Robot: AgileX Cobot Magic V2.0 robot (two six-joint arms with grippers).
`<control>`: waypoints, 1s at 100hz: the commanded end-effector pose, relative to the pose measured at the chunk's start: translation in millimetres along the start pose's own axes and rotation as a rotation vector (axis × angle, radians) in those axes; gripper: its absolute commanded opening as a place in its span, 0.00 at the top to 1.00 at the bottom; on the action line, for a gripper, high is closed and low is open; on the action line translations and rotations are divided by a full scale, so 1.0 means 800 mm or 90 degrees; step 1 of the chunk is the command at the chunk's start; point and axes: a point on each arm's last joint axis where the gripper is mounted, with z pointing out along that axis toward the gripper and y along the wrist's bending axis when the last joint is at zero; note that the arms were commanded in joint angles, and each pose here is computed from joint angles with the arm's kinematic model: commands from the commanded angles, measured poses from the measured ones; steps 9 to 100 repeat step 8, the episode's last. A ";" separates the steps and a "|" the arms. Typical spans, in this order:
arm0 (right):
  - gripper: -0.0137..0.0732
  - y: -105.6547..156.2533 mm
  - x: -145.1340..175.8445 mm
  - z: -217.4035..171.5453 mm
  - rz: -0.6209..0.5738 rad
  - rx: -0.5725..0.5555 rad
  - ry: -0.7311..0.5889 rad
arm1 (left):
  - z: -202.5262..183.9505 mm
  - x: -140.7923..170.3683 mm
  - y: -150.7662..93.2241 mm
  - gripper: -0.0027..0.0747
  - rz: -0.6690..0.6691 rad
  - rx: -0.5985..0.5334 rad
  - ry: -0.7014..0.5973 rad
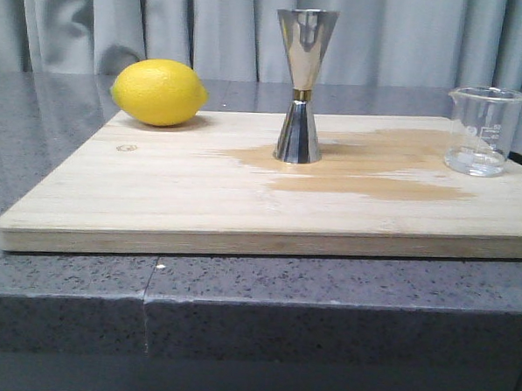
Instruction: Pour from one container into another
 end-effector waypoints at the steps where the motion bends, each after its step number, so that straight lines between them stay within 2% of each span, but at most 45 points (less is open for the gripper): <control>1: 0.93 0.001 -0.001 -0.002 -0.008 -0.007 -0.052 | -0.001 0.005 0.000 0.99 -0.009 0.004 -0.040; 100: 0.93 0.001 -0.001 -0.002 -0.008 -0.007 -0.052 | -0.001 0.005 0.000 0.99 -0.009 0.004 -0.040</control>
